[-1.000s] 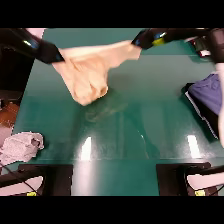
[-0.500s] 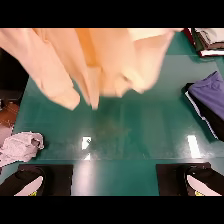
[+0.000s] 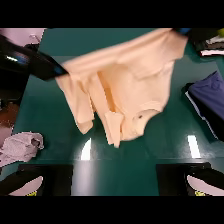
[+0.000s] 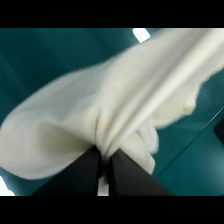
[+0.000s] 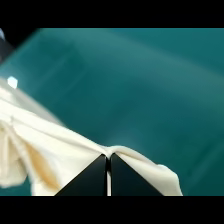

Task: Fold the shirts.

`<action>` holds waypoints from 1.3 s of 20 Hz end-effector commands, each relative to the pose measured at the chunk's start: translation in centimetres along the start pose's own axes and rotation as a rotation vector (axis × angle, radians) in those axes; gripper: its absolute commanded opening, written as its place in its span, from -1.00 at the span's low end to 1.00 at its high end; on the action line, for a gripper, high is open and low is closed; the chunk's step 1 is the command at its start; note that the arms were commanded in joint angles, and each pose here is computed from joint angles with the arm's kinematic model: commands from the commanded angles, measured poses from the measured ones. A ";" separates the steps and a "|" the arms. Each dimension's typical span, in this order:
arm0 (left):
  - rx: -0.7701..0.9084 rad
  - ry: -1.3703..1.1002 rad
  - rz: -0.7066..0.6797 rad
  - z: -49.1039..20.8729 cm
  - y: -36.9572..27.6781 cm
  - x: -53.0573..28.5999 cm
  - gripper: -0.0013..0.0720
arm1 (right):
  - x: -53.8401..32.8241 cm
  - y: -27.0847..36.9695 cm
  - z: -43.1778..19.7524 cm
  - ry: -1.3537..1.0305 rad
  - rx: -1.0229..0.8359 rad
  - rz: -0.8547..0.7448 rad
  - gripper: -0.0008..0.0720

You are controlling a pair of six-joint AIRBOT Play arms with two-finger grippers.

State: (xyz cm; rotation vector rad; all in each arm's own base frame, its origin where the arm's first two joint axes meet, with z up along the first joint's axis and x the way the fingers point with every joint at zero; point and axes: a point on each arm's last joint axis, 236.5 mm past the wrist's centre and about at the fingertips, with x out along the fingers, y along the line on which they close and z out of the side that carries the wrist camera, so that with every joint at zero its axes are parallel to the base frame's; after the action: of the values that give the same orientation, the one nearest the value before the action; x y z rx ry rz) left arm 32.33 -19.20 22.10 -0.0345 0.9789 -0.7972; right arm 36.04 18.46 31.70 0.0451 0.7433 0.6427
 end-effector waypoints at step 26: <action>-0.647 0.284 -0.026 -24.1 13.6 14.7 0.57 | 18.1 -7.5 -7.9 0.395 0.181 0.027 -0.94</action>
State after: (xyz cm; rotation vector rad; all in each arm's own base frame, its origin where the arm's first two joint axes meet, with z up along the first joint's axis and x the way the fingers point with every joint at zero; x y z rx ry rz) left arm 28.83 -10.19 -3.98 -0.4336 1.4866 -0.5119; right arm 45.00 21.05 12.65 0.0968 1.1841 0.6138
